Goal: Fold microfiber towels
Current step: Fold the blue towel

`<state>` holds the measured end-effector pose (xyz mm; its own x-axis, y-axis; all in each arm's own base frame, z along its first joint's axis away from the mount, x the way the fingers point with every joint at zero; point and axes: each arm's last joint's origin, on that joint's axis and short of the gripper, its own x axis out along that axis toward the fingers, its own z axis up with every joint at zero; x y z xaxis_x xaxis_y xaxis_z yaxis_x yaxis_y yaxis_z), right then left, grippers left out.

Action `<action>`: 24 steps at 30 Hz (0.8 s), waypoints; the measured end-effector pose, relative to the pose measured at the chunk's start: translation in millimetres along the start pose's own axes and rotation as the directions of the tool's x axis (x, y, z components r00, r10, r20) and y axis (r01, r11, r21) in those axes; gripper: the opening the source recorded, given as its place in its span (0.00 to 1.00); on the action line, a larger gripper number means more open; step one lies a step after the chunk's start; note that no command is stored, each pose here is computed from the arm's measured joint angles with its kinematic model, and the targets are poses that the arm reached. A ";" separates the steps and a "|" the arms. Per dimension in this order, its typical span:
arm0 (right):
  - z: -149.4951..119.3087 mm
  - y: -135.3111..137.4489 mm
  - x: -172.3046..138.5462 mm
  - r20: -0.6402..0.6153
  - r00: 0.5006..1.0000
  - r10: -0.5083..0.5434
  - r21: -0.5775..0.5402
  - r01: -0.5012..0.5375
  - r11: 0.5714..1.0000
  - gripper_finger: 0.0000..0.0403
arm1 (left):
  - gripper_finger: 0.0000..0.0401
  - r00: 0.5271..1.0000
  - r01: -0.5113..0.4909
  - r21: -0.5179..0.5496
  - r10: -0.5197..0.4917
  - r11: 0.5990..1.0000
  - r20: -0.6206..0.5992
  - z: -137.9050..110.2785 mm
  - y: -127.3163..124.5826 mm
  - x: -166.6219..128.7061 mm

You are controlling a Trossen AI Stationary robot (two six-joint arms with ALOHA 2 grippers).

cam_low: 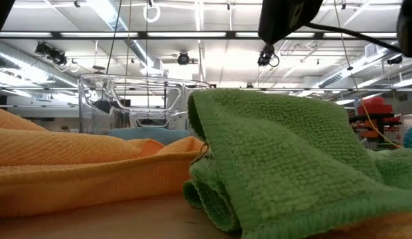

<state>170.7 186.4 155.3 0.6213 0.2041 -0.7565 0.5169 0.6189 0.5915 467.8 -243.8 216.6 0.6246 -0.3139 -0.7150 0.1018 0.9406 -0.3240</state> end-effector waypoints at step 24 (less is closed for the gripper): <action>-46.6 -10.7 7.3 -0.064 0.998 0.009 0.164 0.001 0.987 0.39 | 0.21 0.998 0.042 -0.090 -0.038 0.995 0.052 2.6 -8.1 -0.3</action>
<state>142.2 216.6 130.4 0.5873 0.2577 -0.7673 0.6071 0.4867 0.6281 468.9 -251.0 221.0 0.6597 -0.3421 -0.6692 0.0581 0.9109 -0.4085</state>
